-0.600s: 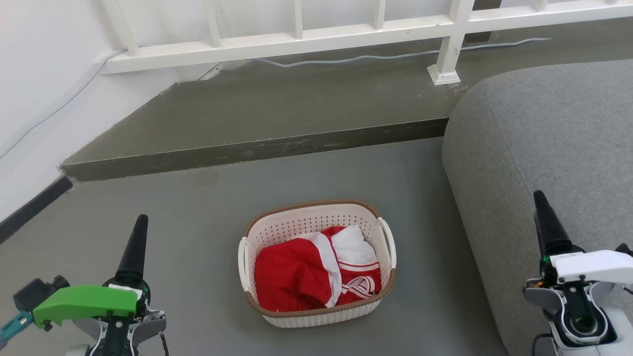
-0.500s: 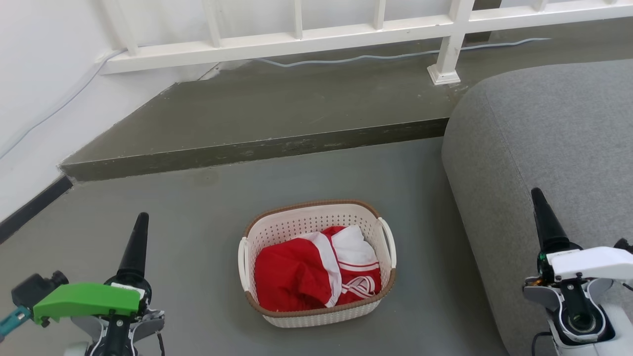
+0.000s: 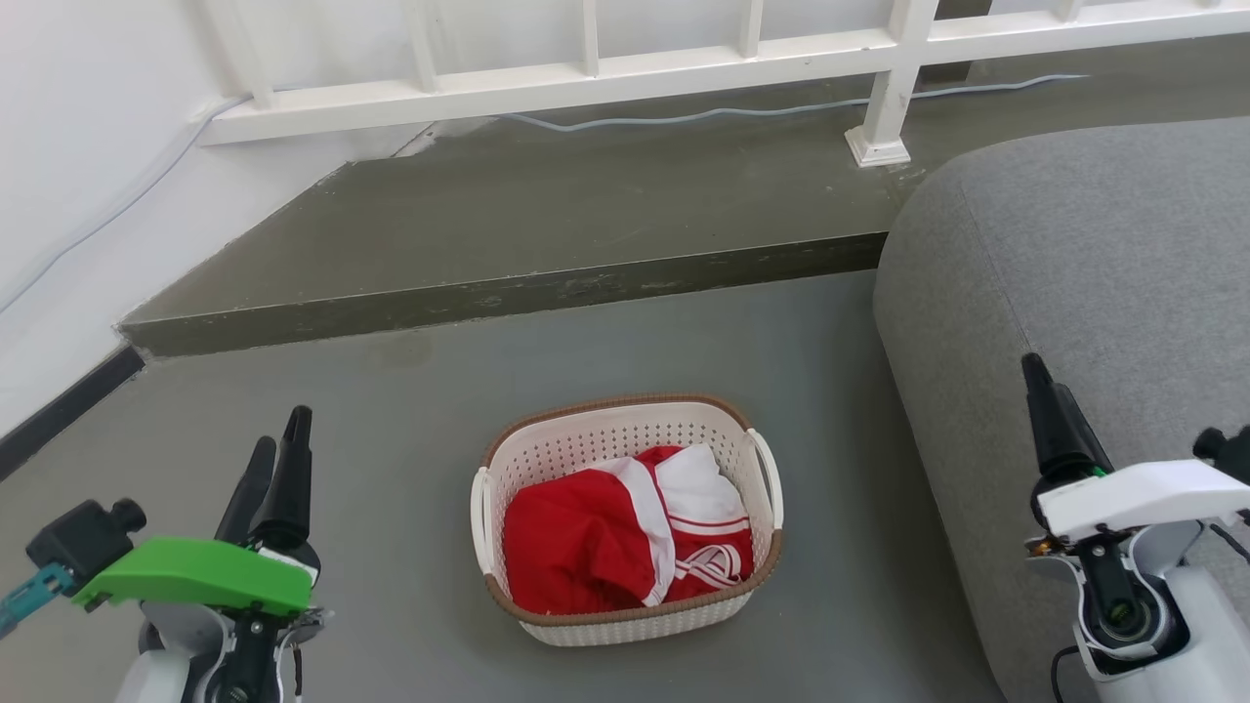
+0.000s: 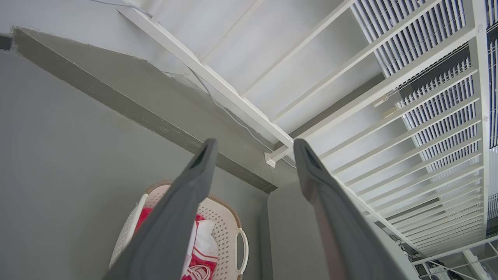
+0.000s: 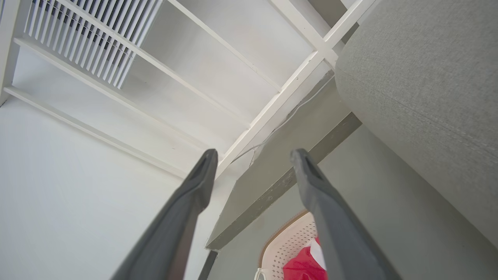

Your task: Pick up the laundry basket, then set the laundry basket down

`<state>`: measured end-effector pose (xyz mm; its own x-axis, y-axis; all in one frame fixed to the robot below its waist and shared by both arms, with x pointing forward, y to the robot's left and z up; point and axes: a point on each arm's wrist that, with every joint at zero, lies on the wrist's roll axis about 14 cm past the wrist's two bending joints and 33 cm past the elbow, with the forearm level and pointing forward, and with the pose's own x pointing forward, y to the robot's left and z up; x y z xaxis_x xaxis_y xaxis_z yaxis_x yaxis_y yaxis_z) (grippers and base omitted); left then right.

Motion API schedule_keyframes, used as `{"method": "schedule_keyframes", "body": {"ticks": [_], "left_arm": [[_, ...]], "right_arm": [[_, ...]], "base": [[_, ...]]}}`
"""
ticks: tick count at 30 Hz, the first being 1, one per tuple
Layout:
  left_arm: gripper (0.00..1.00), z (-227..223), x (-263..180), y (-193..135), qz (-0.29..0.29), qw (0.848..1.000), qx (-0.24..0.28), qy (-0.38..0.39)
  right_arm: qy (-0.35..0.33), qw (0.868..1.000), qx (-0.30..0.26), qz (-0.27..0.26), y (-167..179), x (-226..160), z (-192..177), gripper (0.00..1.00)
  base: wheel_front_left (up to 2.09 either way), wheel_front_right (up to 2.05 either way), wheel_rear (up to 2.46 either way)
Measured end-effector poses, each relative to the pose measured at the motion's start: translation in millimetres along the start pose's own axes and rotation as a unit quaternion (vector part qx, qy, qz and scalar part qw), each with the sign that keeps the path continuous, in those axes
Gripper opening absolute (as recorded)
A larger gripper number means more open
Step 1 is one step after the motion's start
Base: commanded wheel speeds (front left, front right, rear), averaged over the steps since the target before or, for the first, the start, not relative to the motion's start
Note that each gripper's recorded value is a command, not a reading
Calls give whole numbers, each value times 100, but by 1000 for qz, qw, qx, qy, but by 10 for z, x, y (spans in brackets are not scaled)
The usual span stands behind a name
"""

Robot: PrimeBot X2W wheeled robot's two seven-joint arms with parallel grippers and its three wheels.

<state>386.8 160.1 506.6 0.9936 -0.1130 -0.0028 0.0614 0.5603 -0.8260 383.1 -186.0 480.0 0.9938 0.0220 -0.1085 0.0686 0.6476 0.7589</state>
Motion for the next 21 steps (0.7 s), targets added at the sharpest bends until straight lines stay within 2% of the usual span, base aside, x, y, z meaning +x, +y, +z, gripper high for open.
{"method": "schedule_keyframes", "body": {"ticks": [9, 21], "left_arm": [[100, -65, 24, -78, -12, 994, 105, 14], [100, -90, 41, -180, -21, 978, 208, 7]], "right_arm": [[3, 995, -94, 13, 99, 28, -25, 100], [3, 977, -212, 36, 214, 47, -89, 100]], "base": [[0, 0, 0], [0, 0, 0]]}}
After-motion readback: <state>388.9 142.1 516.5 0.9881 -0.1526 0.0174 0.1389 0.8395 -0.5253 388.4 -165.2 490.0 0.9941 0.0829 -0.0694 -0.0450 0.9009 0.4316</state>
